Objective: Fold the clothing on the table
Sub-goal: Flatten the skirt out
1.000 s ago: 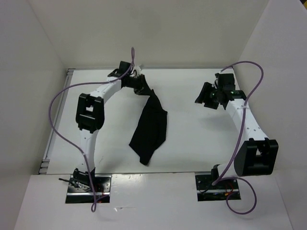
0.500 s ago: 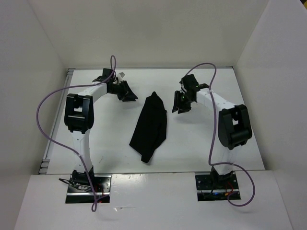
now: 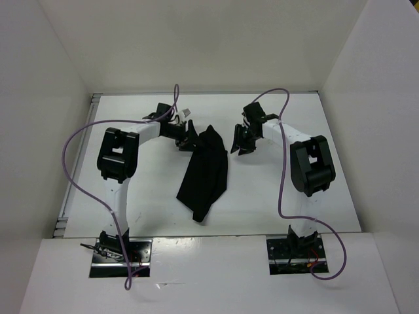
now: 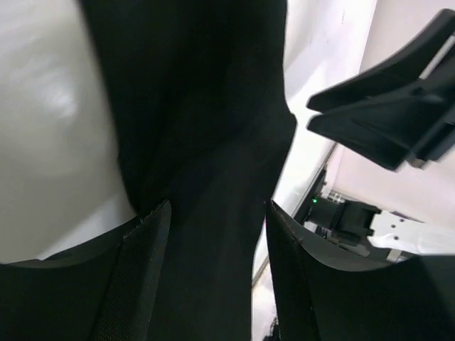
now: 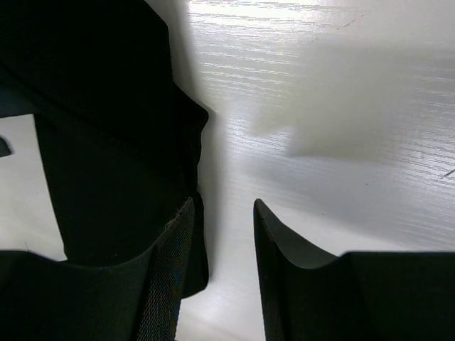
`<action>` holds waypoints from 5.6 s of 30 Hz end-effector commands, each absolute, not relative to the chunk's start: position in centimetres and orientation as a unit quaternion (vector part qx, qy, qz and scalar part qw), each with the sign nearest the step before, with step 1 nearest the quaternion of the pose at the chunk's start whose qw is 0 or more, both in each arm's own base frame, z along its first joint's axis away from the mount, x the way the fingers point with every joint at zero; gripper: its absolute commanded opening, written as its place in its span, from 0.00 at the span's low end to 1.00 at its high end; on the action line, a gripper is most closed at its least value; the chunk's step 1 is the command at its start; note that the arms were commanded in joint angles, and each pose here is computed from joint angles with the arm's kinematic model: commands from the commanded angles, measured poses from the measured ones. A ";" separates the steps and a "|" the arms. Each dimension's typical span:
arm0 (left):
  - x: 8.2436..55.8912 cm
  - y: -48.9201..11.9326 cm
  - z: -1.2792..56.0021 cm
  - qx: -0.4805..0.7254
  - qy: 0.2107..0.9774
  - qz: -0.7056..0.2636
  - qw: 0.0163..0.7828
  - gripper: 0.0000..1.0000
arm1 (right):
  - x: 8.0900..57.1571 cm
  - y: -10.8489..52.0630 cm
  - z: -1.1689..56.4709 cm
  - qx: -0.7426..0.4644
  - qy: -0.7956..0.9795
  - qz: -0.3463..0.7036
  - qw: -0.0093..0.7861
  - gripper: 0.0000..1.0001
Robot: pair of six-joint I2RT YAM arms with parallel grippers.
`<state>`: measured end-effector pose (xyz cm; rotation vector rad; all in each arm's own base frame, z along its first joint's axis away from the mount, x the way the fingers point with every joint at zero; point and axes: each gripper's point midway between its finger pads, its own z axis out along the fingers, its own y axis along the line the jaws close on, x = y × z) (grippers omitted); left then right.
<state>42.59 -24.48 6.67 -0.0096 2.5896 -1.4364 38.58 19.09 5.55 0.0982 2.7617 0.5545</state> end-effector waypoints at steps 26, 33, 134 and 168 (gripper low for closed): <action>43.6 -21.7 4.3 0.012 0.928 -0.335 0.160 0.64 | 38.0 20.9 8.1 0.027 0.956 0.218 0.192 0.45; 41.3 -22.8 0.7 0.013 0.933 -0.339 0.119 0.64 | 38.1 20.8 8.0 0.033 0.957 0.215 0.193 0.45; 49.4 -19.9 4.5 -0.028 0.904 -0.336 0.262 0.51 | 38.4 14.4 10.2 0.074 0.957 0.164 0.228 0.48; 48.2 -28.1 3.4 0.106 0.856 -0.462 0.208 0.00 | 37.9 14.0 10.0 0.089 0.961 0.152 0.213 0.47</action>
